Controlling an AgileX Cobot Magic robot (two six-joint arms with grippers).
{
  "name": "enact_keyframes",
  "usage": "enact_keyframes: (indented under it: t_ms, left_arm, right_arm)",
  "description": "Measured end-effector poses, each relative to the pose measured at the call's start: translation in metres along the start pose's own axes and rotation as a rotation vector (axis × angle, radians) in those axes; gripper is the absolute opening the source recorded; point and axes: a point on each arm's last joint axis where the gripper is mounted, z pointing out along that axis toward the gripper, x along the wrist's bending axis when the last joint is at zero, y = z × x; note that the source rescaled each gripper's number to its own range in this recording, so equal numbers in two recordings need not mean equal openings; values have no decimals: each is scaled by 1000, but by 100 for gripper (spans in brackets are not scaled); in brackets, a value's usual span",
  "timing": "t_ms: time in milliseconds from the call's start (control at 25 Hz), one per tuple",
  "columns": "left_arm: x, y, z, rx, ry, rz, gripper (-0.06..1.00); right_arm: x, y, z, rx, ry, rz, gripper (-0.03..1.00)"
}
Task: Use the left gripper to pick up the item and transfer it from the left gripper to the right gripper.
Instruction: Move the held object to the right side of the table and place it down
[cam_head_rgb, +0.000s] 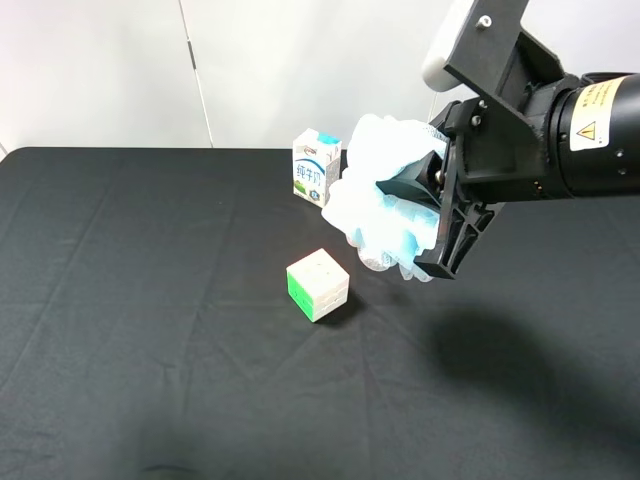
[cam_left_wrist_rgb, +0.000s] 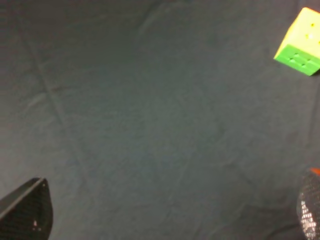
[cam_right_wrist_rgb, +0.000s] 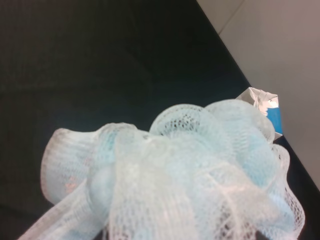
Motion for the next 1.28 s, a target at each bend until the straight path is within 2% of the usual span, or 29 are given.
enact_keyframes:
  t_ms: [400, 600, 720, 880, 960, 1280]
  left_arm:
    - [0, -68, -29, -184, 4, -28, 97]
    - [-2, -108, -26, -259, -1, -33, 97]
    - [-5, -129, -20, -300, -35, -42, 97]
    - [-9, -150, -7, -318, -65, -48, 97]
    - [-9, -155, 0, -297, -66, -48, 97]
    - [-10, -155, 5, -294, -67, -45, 97]
  right_arm:
    - [0, 0, 0, 0, 0, 12, 2]
    - [0, 0, 0, 0, 0, 17, 2]
    - [0, 0, 0, 1, 1, 18, 2]
    - [0, 0, 0, 1, 2, 19, 2]
    - [0, 0, 0, 1, 2, 23, 2]
    - [1, 0, 0, -1, 7, 48, 2]
